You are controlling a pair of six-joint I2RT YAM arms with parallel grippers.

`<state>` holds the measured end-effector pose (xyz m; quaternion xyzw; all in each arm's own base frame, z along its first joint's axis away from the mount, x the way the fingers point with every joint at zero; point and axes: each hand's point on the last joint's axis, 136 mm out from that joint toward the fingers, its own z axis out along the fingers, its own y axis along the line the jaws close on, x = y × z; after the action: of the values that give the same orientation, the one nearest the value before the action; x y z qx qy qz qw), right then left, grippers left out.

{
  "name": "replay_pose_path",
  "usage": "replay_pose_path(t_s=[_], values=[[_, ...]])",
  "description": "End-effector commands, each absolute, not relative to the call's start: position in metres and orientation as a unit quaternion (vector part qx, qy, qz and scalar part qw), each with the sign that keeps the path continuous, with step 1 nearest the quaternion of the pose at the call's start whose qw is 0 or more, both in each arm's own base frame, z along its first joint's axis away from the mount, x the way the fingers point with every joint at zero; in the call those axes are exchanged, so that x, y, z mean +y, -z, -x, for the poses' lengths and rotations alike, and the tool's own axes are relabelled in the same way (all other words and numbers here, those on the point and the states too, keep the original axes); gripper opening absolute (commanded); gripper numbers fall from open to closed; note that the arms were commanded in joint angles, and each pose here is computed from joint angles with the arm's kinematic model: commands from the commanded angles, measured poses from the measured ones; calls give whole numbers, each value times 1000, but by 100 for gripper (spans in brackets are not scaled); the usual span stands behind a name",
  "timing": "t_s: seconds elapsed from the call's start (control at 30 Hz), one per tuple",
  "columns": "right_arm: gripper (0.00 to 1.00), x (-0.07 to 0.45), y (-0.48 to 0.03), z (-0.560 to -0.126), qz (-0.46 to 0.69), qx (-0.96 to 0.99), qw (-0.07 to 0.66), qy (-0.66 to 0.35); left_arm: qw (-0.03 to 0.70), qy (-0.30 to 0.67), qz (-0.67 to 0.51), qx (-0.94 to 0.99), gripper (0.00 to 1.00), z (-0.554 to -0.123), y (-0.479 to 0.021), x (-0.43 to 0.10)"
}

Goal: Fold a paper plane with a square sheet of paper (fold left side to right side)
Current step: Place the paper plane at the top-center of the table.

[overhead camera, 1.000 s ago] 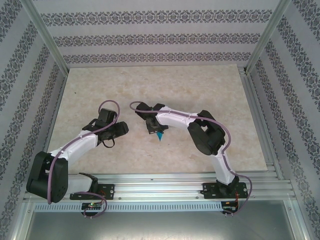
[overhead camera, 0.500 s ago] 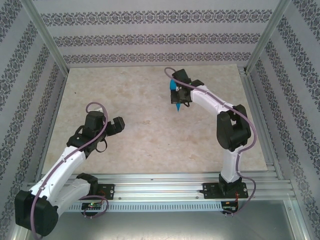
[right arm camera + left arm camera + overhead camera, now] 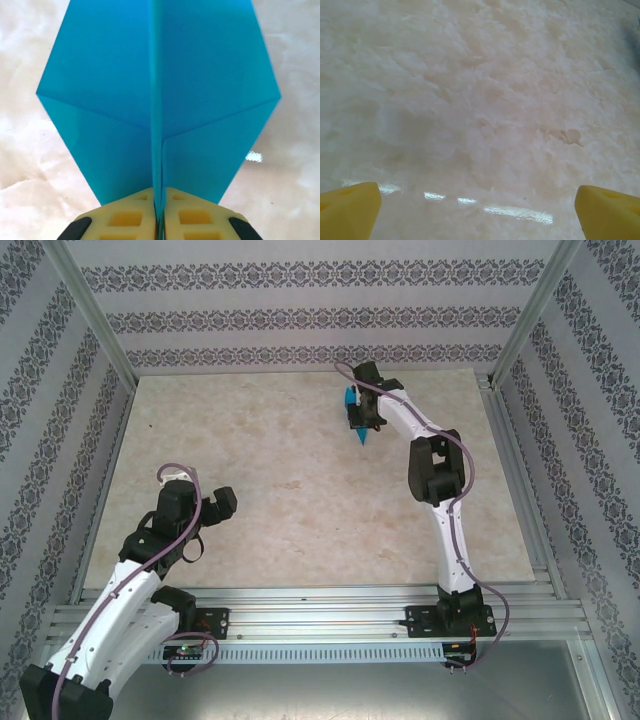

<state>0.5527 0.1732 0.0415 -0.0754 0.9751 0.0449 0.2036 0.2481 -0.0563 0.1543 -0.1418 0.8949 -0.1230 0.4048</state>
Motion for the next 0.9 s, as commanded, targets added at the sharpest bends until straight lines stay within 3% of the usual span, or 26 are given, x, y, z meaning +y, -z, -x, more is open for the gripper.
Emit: replay_pose_path(t_s=[0.0, 0.27, 0.87], values=[[14, 166, -39, -548, 86, 978, 185, -37, 394, 100, 135, 904, 100, -242, -145, -49], [23, 158, -32, -547, 75, 981, 174, -36, 392, 106, 132, 904, 100, -243, -144, -52], [25, 173, -18, -537, 85, 984, 154, -38, 389, 104, 134, 906, 100, -243, -141, -51]])
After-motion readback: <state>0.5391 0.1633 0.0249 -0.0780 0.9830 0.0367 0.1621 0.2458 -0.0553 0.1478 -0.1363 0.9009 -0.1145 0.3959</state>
